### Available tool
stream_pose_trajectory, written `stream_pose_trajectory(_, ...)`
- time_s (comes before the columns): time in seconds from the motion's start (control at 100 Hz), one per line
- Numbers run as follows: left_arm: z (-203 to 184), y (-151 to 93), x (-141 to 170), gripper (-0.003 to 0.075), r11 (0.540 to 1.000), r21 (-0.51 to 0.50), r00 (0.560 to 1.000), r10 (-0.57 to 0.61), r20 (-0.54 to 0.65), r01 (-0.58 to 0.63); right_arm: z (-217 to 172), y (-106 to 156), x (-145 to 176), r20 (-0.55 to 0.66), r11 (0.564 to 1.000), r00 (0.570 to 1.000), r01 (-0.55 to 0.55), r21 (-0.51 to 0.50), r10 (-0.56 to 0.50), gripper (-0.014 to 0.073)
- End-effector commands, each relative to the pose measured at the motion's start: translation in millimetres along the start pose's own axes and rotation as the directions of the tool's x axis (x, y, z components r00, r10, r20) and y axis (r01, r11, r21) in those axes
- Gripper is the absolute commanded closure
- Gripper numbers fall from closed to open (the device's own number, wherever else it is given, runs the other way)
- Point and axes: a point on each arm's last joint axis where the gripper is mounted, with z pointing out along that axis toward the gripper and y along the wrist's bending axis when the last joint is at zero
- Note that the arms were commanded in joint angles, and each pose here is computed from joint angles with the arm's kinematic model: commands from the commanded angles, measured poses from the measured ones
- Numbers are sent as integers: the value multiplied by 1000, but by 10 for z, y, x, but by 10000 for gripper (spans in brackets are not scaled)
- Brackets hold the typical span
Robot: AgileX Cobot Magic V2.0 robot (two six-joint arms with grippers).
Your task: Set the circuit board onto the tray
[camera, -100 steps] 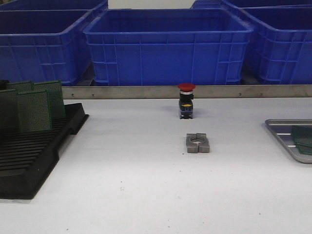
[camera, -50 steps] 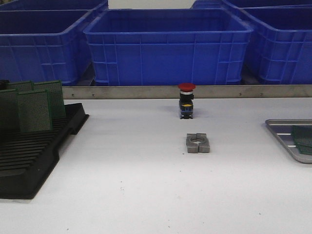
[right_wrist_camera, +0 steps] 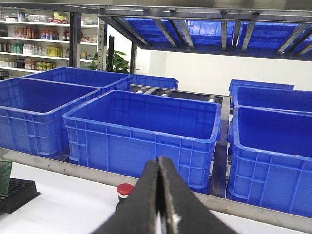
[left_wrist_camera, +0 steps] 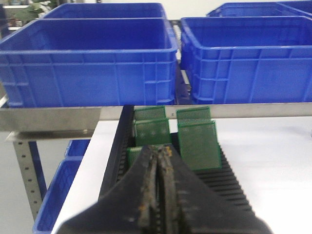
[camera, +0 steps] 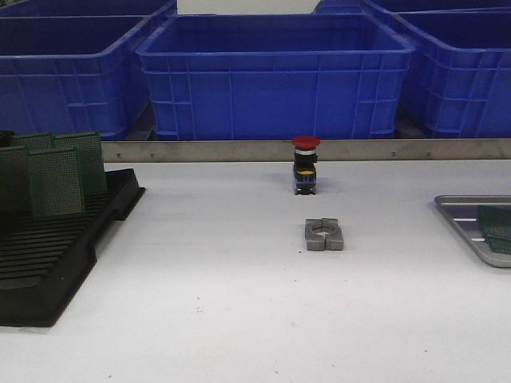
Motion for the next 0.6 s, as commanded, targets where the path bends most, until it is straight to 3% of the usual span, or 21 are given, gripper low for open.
stream_pose_trajectory(0.0, -42, 12, 28, 741, 999, -14, 999, -33, 43, 33, 5, -11, -78, 20, 1000, 1000, -4, 10, 4, 655)
stream_pose_trajectory(0.07, -34, 16, 76, 741, 999, -21, 999, -43, -2, 43, 8, -8, -76, 18, 1000, 1000, -4, 6, 4, 655)
stream_pose_trajectory(0.59, -34, 17, 77, 741, 999, -21, 999, 36, -5, -36, 9, -10, -76, 17, 1000, 1000, -5, 8, 4, 655)
